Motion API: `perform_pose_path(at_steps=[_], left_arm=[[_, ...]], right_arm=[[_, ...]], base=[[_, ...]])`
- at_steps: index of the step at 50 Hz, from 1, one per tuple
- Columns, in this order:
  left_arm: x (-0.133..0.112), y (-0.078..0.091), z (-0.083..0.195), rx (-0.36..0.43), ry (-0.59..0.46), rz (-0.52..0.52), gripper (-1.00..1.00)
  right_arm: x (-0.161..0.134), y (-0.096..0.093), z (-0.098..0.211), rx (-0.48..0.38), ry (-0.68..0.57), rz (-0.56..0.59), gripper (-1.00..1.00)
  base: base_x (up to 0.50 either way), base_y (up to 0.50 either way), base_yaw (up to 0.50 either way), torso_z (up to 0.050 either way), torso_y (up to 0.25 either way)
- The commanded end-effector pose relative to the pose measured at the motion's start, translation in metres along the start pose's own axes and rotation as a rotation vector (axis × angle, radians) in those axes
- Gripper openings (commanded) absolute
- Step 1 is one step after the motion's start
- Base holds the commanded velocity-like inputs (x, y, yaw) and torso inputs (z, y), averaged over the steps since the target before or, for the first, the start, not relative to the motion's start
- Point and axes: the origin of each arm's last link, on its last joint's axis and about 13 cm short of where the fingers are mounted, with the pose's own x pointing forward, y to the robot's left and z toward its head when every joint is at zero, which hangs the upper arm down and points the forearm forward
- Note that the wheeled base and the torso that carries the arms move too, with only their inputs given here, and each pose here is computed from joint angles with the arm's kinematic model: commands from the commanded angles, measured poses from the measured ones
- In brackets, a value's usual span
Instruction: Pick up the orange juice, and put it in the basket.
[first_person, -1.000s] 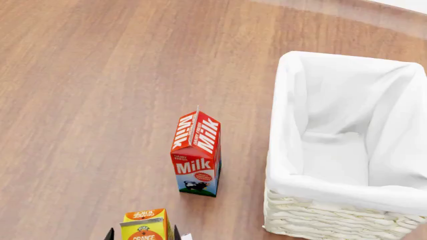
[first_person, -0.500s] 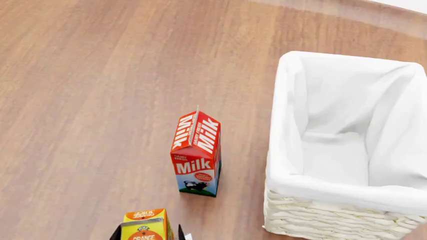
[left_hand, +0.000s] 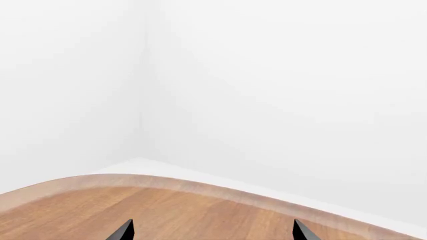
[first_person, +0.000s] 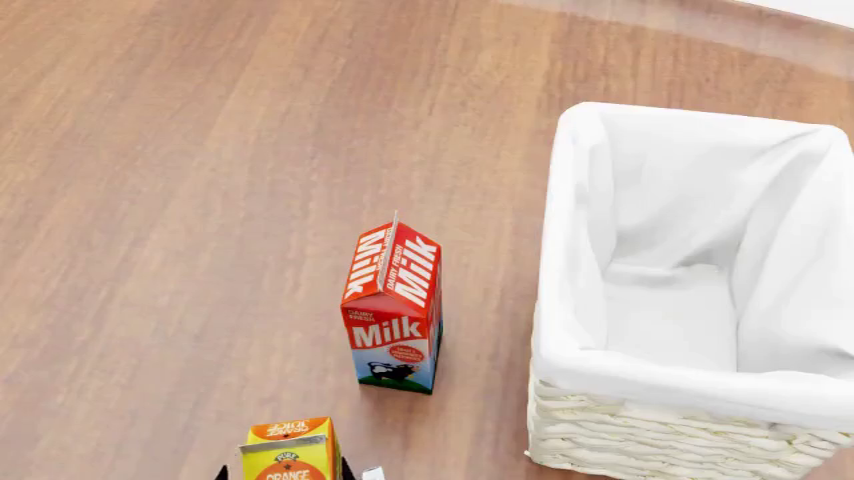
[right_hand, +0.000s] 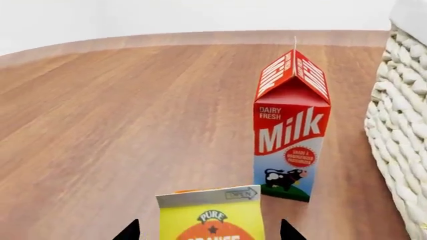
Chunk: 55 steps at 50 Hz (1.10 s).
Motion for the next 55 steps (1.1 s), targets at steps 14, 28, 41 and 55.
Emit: perform_pose_path(at_steps=[14,28,41,55], left_arm=[[0.004,0.003,-0.004,0.004,0.0,-0.003,1.0],[0.004,0.002,-0.003,0.004,0.002,-0.002,1.0],[0.004,0.002,-0.004,0.006,0.002,-0.003,1.0],[0.004,0.002,-0.003,0.004,0.0,-0.004,1.0]], right_arm=[[0.014,-0.003,-0.002,0.004,0.032,0.064,1.0],[0.019,-0.008,-0.003,-0.021,0.052,0.061,1.0],[0.023,-0.013,-0.009,-0.029,0.071,0.043,1.0],[0.025,-0.014,-0.014,-0.047,0.098,0.059,1.0]], base=[[0.0,0.0,0.0,0.0,0.0],[0.0,0.0,0.0,0.0,0.0],[0.0,0.0,0.0,0.0,0.0],[0.0,0.0,0.0,0.0,0.0]])
